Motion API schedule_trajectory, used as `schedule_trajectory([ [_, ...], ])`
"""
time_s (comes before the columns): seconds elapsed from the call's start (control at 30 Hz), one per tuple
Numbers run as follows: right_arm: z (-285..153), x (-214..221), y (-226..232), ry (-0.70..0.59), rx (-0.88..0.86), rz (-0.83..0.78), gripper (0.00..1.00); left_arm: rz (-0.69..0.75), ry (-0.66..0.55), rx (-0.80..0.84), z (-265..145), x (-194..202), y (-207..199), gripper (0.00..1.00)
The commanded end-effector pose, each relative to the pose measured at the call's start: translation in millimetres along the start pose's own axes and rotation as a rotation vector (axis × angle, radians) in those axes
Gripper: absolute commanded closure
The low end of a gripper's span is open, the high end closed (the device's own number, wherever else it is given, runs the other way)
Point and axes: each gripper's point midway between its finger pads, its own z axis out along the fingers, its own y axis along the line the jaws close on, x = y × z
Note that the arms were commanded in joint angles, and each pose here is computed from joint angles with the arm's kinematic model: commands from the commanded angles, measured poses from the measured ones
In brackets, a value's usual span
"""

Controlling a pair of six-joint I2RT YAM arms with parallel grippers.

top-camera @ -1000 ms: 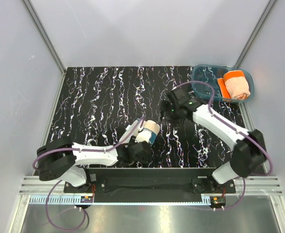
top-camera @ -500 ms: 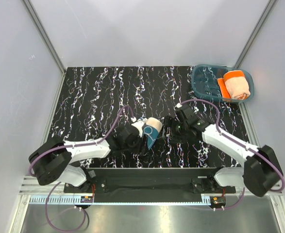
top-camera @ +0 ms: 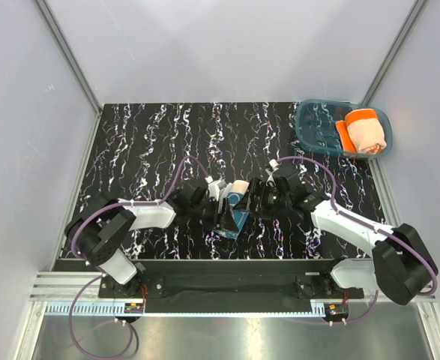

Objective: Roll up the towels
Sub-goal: Roll the towel

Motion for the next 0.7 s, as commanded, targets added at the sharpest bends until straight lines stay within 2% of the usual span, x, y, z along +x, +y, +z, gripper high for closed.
schedule_trajectory([
  [0.0,8.2,-6.1,9.5,-0.025,-0.055,-0.018,0.12,-0.060,0.071,0.125,-4.6,9.7,-13.2,0.34],
  [0.27,24.3,-4.8,-8.0,-0.033,-0.017,0.007,0.12,-0.134,0.079,0.173,-6.6,4.1,-6.3,0.34],
  [0.53,40.5,-8.5,-15.7,-0.045,-0.008,0.026,0.13,-0.146,0.081,0.194,-6.4,5.1,-6.2,0.33],
  [0.6,48.0,-7.8,-20.2,-0.036,0.000,0.031,0.16,-0.148,0.082,0.189,-6.0,5.4,-5.1,0.33],
  [0.67,54.6,-4.6,-25.0,-0.020,0.006,0.039,0.25,-0.145,0.082,0.177,-6.5,5.7,-3.7,0.33],
])
